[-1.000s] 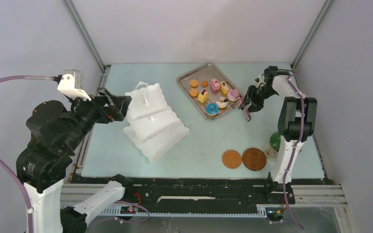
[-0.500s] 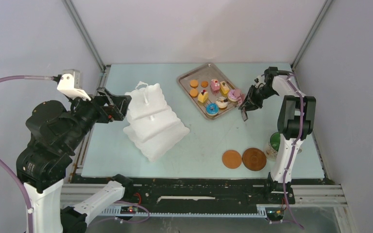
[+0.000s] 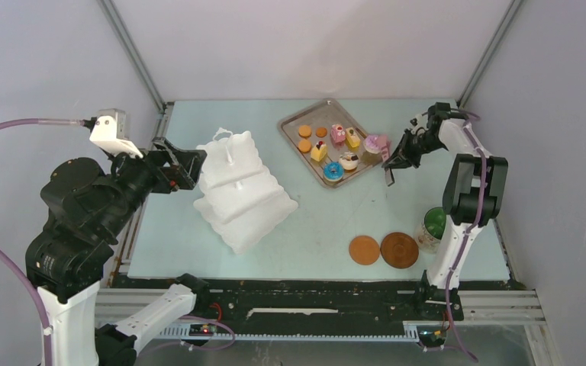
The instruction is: Serve the afternoon tea
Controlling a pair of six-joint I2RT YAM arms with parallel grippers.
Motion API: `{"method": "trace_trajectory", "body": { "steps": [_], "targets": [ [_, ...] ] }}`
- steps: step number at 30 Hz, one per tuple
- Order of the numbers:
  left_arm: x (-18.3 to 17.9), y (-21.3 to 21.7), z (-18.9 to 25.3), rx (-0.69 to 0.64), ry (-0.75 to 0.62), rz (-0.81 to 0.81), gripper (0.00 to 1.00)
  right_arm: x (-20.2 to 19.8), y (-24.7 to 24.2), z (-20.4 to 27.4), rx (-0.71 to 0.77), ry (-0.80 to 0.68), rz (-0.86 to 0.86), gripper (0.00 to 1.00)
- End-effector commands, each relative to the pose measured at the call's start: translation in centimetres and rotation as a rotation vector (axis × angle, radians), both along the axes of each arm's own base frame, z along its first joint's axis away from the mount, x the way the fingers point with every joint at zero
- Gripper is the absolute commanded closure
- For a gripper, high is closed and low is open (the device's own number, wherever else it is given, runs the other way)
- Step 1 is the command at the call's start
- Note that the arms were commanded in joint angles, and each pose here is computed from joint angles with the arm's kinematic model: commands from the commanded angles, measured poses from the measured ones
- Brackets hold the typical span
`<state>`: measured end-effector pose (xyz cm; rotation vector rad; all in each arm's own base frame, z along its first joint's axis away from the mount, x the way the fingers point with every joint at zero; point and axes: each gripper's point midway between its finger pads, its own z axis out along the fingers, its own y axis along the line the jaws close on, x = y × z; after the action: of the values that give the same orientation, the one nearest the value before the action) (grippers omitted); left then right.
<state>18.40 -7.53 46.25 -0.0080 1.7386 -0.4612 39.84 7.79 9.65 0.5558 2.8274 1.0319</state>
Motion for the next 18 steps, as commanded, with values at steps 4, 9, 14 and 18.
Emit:
{"method": "trace_trajectory", "body": {
  "steps": [4,9,14,18],
  "targets": [
    [-0.3,-0.6,1.0,-0.030,-0.027,-0.029,0.05,-0.8,0.6,3.4,0.041,-0.119,0.020,1.00],
    [-0.4,-0.6,0.9,-0.045,-0.020,-0.028,0.05,-2.7,2.1,5.1,0.018,-0.166,0.074,1.00],
    [-0.5,-0.8,0.9,-0.067,-0.014,-0.034,0.05,-5.7,5.3,7.8,-0.040,-0.232,0.172,1.00],
    [-0.8,-0.9,0.7,-0.079,-0.010,-0.040,0.05,-8.2,9.1,9.5,-0.058,-0.271,0.243,1.00]
  ]
}}
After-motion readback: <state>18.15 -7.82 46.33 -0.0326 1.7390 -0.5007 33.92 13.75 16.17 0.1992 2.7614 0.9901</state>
